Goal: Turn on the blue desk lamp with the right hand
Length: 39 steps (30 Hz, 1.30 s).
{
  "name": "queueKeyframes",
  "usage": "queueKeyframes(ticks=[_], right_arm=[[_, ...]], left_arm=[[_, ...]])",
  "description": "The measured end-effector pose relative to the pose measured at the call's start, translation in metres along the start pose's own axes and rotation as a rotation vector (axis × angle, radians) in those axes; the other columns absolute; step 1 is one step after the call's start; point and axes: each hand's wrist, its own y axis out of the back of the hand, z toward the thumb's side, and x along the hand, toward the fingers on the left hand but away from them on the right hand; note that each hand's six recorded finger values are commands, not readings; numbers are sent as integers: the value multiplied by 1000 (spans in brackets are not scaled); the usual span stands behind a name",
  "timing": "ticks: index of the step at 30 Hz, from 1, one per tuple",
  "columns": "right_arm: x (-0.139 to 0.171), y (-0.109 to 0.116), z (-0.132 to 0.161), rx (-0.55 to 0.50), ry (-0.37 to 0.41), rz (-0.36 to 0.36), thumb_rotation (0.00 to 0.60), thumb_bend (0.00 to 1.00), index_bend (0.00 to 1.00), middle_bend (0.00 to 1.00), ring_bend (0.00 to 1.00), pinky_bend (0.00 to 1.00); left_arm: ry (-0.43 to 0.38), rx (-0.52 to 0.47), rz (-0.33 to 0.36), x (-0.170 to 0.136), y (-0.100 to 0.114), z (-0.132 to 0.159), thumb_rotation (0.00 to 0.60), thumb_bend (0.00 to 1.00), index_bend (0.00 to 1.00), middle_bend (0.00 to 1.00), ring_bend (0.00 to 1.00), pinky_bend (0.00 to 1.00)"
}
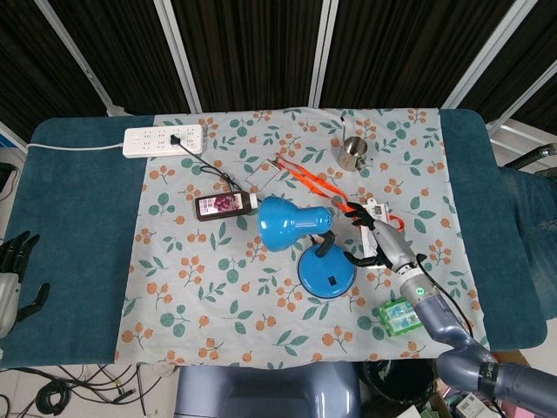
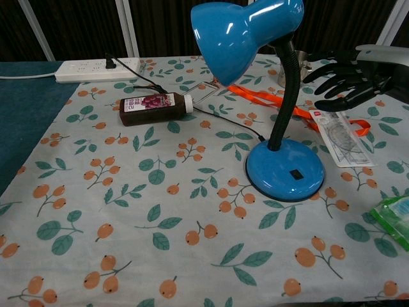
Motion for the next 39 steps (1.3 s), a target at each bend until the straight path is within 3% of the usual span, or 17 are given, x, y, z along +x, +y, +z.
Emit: queueKeyframes(ticks=[39], right_arm=[[4, -1, 6, 18, 22, 2, 600, 224, 28, 156, 216, 160]], left_arm=[[-1, 2, 3, 0, 0, 0, 600, 371, 69, 42, 67, 0]])
